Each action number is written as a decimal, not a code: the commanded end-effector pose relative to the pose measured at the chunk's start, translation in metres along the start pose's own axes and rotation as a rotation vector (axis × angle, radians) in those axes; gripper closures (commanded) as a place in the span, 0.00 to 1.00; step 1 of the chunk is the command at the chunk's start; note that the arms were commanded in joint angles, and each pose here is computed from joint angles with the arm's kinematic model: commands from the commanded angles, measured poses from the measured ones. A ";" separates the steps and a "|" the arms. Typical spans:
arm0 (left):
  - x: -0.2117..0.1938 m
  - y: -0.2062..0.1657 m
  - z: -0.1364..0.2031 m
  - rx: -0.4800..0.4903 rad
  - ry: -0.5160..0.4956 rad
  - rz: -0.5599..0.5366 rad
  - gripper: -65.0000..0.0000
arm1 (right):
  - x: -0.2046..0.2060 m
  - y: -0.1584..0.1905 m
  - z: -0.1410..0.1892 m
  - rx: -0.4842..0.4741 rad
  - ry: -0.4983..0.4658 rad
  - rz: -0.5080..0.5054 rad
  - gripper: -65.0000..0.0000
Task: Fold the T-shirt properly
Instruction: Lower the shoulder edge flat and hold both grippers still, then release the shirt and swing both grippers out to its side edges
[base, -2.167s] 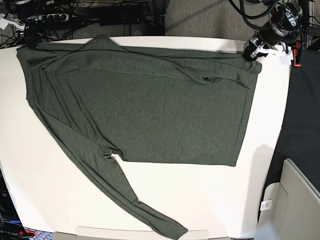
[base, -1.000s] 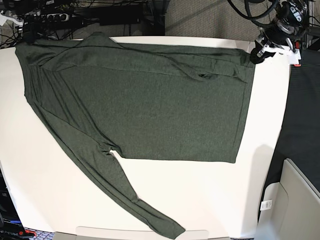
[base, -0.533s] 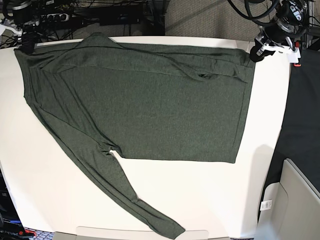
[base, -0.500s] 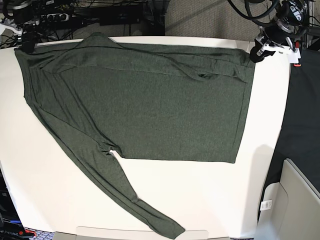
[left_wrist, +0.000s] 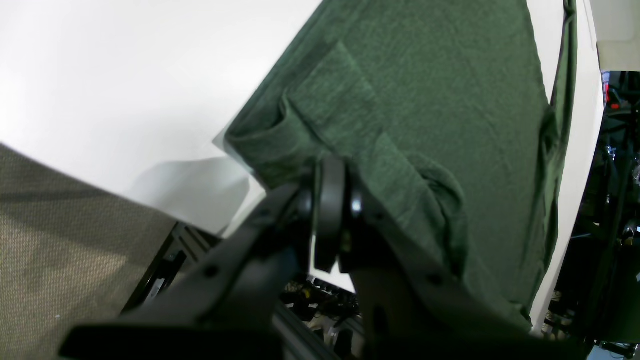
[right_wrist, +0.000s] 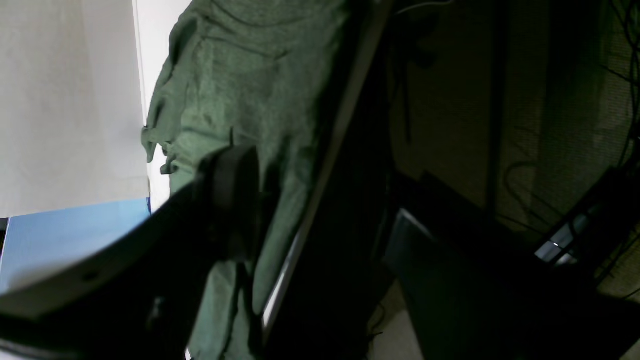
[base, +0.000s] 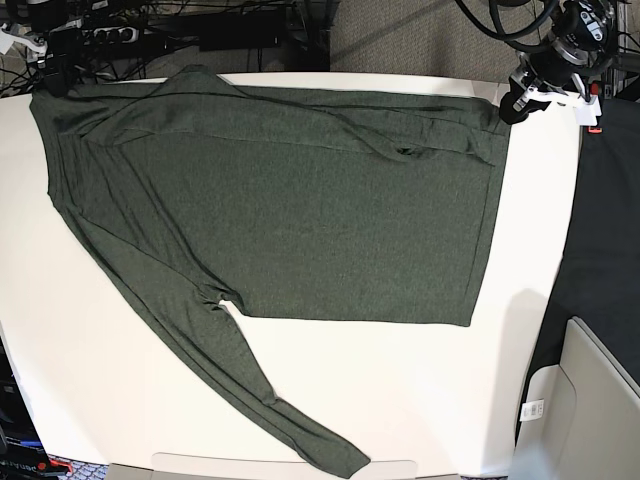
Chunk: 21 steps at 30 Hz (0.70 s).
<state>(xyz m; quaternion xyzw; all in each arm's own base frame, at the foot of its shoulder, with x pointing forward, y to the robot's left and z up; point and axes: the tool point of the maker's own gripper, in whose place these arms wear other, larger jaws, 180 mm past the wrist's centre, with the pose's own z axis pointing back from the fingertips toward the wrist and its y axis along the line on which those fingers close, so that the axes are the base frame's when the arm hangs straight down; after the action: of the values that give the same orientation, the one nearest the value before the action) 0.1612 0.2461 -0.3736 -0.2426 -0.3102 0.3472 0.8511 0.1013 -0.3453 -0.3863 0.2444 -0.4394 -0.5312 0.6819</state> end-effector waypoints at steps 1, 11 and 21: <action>0.004 -0.007 0.003 -0.024 -0.005 -0.009 1.00 | 0.008 0.005 0.008 0.015 -0.011 0.021 0.51; 0.018 -0.015 0.002 -0.041 -0.026 -0.041 1.00 | 0.014 0.036 0.027 0.050 0.024 0.154 0.51; 0.045 -0.050 0.000 -0.090 -0.040 -0.210 1.00 | 0.031 0.127 0.034 0.190 -0.019 0.442 0.51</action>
<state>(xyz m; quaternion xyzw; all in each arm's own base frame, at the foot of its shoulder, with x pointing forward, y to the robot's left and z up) 0.2078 0.2480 -0.3340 -0.2362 -0.3591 0.2562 0.8658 0.1351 -0.3272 -0.2693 0.2034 -0.5219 -0.3399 0.7555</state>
